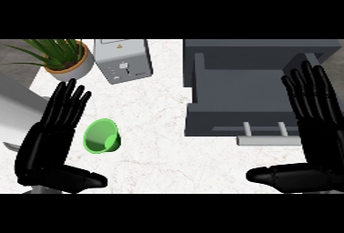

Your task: Pick up the cup, place it into the drawer and close the drawer

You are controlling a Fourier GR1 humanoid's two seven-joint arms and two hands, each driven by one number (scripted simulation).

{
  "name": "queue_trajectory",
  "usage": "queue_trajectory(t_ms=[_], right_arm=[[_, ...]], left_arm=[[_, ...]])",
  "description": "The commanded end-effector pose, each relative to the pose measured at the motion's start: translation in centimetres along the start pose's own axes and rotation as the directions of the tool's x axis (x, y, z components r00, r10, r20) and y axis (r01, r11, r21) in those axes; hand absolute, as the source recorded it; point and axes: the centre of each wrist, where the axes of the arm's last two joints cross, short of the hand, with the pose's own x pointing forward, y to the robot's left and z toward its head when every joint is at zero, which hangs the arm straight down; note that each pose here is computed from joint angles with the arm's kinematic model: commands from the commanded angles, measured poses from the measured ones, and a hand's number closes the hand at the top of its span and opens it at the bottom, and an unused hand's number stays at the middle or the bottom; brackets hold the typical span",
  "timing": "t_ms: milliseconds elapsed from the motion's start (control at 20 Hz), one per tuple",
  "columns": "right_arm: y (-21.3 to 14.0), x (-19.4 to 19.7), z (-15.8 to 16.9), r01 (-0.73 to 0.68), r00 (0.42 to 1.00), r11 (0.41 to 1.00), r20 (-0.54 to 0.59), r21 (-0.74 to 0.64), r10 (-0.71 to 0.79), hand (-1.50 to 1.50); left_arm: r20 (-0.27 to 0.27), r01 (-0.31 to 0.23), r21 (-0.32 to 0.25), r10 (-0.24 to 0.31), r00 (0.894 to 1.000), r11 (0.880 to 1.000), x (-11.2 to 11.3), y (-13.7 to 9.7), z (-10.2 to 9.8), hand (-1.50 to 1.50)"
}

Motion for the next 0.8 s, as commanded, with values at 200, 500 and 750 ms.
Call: queue_trajectory(t_ms=[200, 500, 750], right_arm=[[-0.5, 0.5, 0.2, -0.015, 1.000, 1.000, 0.000, 0.001, 0.015, -1.50], [-0.5, -0.4, -0.7, 0.002, 1.000, 1.000, -0.003, 0.000, -0.002, -1.50], [-0.1, 0.2, -0.5, -0.003, 1.000, 1.000, 0.000, 0.023, 0.003, -1.50]], left_arm=[[-0.091, 0.009, 0.041, -0.005, 0.996, 0.999, -2.1, 2.7, 1.0, -1.50], [-0.101, 0.080, 0.101, -0.070, 0.992, 0.992, -7.1, 4.3, 4.2, -1.50], [-0.129, 0.076, 0.086, -0.065, 0.989, 0.993, -7.2, 5.0, 3.3, -1.50]])
